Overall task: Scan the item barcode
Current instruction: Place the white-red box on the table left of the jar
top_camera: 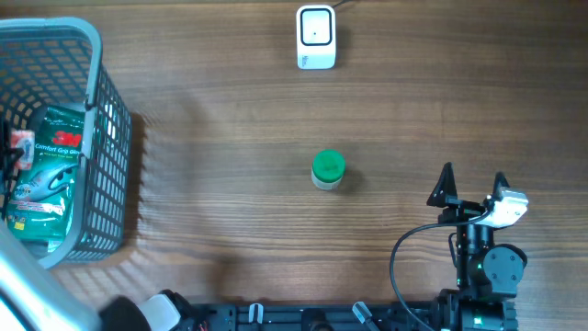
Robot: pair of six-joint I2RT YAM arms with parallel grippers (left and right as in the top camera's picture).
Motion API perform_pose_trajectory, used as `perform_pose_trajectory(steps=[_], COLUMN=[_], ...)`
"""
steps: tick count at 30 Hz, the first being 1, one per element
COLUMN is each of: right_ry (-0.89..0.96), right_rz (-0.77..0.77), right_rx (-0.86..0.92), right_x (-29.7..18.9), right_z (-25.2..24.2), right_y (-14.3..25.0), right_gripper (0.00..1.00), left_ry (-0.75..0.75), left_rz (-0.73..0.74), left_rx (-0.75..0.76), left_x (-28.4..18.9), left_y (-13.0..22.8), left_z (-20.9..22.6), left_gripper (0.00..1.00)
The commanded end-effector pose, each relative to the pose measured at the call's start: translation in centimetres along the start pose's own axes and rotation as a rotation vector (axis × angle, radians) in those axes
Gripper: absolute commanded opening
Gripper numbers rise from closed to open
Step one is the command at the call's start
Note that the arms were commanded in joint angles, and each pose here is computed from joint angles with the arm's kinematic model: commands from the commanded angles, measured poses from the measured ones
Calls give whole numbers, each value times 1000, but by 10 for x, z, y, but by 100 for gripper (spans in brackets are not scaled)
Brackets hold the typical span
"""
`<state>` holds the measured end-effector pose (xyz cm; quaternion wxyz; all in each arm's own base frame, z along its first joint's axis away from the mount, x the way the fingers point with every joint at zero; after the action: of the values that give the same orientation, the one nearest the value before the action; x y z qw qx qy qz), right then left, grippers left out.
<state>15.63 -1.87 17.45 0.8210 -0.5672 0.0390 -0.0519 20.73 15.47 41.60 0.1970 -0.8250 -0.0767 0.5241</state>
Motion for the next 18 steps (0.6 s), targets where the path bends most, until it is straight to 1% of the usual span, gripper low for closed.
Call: perform_pose_trajectory(steps=[1, 2, 4, 5, 7, 9, 12, 13, 15, 16, 18], right_ry=[-16, -15, -16, -15, -16, -16, -16, -16, -15, -15, -16], right_rz=[-4, -4, -4, -4, -4, -4, -4, -4, -4, -4, -4], right_rx=[-12, -12, -12, -12, -12, -12, -12, -12, -12, -12, -12], right_x=[0, 0, 0, 0, 0, 0, 0, 0, 0, 0, 0], right_z=[1, 1, 1, 1, 1, 1, 1, 1, 1, 1, 1], right_y=[-1, -1, -1, -1, -1, -1, -1, -1, -1, -1, -1], right_gripper=[100, 100, 100, 100, 100, 100, 100, 100, 100, 100, 100], left_ry=[229, 264, 338, 351, 331, 288, 215, 202, 175, 155, 148], left_rz=[65, 85, 164, 198, 235, 258, 315, 344, 374, 399, 457], left_rx=[146, 197, 352, 434, 597, 709, 823, 854, 875, 878, 898], left_x=[-45, -51, -60, -60, -56, -46, -20, -4, 23, 43, 71], left_y=[44, 57, 93, 112, 150, 182, 236, 261, 294, 317, 348], left_z=[-21, -27, -46, -55, -68, -73, -74, -74, -69, -63, -51], left_gripper=[33, 33, 33, 34, 34, 35, 36, 37, 42, 43, 43])
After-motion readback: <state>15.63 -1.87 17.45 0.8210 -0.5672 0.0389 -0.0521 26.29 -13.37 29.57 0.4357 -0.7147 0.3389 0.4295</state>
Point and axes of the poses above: each gripper's point midway between its finger pads, its own x axis out along the fingers, its own z axis along the line the jaws close on, y = z × x, the point moved 9 cm from there along -x, back along the fingers, and after that the axes turned 11 degrees about x, right-handed, at the moved point
